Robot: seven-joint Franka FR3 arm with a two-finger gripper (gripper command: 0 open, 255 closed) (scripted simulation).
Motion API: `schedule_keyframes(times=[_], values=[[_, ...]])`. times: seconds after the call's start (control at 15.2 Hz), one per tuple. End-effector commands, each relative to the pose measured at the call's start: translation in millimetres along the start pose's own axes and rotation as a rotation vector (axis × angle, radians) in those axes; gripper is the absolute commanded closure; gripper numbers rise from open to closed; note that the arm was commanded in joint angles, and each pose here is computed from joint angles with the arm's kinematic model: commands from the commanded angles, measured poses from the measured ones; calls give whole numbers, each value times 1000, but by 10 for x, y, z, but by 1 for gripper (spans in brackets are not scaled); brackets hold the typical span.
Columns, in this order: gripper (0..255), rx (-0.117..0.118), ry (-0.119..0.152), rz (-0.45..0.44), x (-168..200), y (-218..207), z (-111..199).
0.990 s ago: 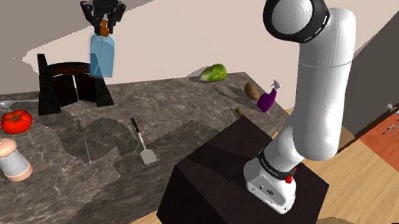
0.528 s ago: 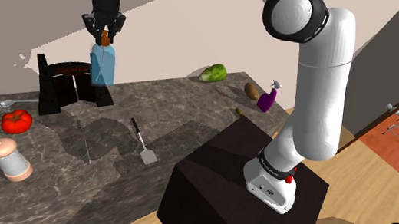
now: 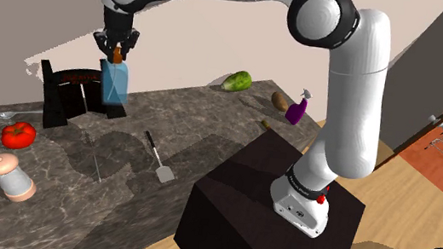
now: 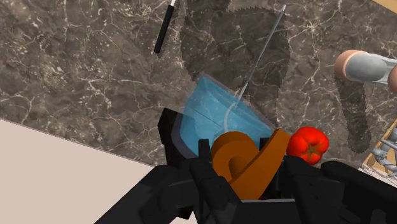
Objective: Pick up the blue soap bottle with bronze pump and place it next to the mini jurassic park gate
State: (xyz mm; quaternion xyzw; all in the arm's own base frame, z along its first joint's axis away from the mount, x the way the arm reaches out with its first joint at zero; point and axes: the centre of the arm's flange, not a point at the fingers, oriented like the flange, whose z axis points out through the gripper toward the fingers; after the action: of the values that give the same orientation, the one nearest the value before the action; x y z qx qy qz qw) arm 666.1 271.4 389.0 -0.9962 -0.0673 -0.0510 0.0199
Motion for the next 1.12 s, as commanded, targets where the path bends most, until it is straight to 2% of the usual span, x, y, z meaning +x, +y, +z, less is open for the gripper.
schedule_keyframes(times=[0.0,1.06], values=[[255,0,1,0,-11,3,90],[255,0,1,0,-99,30,930]])
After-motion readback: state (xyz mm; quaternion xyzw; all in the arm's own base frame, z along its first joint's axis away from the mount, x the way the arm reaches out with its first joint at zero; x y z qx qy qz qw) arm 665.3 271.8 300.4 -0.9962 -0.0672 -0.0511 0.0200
